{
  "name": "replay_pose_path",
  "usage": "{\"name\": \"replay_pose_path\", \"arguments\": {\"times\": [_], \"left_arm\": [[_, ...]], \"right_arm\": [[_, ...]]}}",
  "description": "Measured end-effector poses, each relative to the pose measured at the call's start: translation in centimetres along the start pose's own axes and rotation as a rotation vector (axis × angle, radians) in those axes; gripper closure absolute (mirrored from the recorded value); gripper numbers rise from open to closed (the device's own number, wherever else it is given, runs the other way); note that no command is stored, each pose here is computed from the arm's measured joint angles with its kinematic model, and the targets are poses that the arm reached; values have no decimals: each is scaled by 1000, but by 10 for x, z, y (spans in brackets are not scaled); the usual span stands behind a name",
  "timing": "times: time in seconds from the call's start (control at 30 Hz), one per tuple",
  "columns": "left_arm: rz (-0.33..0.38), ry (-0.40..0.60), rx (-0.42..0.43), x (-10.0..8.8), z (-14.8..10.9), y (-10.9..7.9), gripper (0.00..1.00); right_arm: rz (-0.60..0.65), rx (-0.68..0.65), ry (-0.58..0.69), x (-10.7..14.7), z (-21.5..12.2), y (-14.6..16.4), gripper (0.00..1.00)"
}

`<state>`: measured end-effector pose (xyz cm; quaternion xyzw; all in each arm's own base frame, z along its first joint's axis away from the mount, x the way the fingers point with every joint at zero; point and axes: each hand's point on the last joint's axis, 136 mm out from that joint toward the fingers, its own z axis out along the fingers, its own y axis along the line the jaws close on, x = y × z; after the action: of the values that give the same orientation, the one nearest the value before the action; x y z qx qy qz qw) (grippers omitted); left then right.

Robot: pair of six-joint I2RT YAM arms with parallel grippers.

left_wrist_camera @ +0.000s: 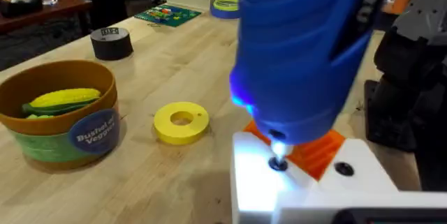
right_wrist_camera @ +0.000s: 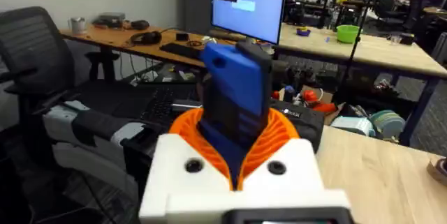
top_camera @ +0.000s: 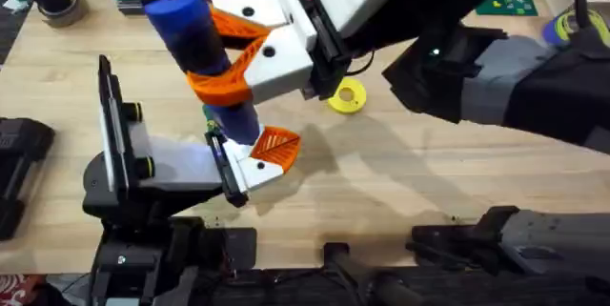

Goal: Pick up the gripper from the table and insert it into the empty holder that is missing its gripper. Then pick up a screw, insert it into the mounting hole, and use the screwdriver to tighten it. Finally, clean up the table by picking up the vegetable and placing it into the bucket.

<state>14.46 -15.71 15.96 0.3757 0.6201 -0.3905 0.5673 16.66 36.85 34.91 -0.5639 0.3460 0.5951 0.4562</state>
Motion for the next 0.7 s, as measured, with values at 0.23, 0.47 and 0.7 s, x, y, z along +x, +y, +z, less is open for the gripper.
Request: {"name": "replay_pose_path", "arguments": {"times": [0.23, 0.47, 0.7], "left_arm": [[0, 0, 0, 0, 0, 0, 997], [0, 0, 0, 0, 0, 0, 997], [0, 0, 0, 0, 0, 0, 997]], "right_arm": [[5, 1, 3, 1, 0, 0, 977], [7, 2, 9, 3, 0, -1, 977], [6, 2, 10, 4, 0, -1, 977]]}}
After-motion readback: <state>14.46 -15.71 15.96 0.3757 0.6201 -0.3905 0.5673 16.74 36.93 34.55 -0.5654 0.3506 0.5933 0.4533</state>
